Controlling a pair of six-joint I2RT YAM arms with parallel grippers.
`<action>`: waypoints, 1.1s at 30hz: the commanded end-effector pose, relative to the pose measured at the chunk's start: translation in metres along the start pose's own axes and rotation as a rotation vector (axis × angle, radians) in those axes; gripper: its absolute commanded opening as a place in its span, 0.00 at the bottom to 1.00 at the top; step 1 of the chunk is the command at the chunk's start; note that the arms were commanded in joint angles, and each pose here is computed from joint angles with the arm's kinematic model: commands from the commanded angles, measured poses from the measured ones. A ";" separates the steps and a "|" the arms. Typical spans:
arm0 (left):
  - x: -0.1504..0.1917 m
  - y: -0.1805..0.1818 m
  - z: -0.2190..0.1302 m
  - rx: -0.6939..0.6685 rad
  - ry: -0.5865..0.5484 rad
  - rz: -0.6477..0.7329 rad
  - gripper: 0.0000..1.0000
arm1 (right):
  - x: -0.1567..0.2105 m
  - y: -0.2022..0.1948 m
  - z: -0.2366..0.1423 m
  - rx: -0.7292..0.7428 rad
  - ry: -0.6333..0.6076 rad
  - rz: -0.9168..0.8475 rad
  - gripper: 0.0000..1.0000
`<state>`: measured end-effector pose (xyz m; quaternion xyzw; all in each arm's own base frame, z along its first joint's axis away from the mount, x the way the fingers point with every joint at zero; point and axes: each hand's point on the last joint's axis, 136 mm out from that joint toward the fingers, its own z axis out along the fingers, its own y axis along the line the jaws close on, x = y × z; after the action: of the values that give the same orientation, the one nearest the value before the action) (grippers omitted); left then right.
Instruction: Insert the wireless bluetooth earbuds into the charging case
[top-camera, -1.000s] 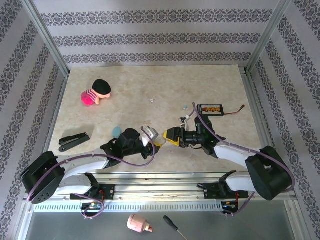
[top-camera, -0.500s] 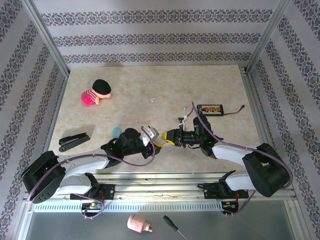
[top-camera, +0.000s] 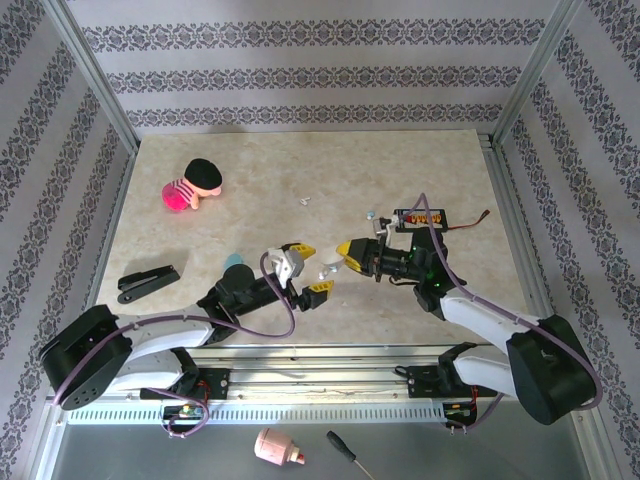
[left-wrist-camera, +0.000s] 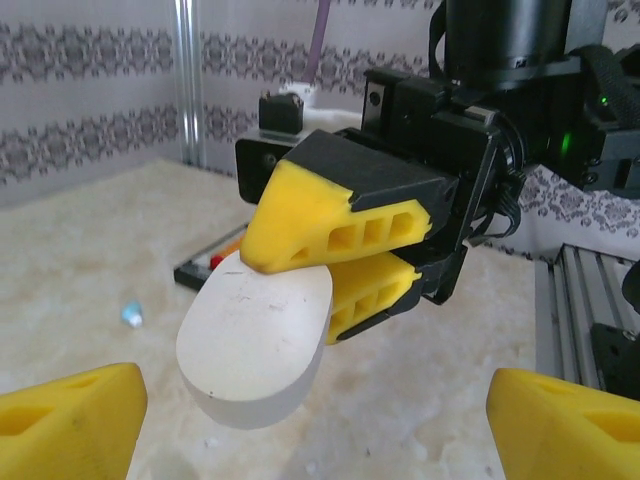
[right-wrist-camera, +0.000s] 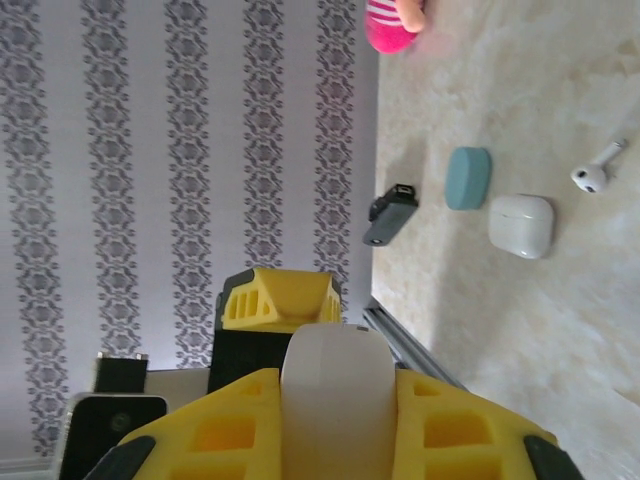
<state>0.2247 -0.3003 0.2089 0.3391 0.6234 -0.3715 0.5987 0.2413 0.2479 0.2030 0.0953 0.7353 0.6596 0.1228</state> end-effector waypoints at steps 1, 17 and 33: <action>-0.034 -0.002 0.000 0.015 -0.166 0.134 0.87 | -0.003 0.031 -0.005 -0.087 -0.014 -0.003 0.12; -0.057 -0.004 0.026 0.132 -0.288 0.131 0.61 | 0.006 0.049 -0.019 -0.161 -0.043 0.023 0.12; -0.052 -0.008 0.034 0.173 -0.272 0.106 0.55 | 0.004 0.059 -0.024 -0.198 -0.061 0.011 0.12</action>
<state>0.2406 -0.3307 0.2415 0.3671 0.5170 -0.4172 0.6511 0.2278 0.2382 0.2502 0.1149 0.6792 0.7142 0.1240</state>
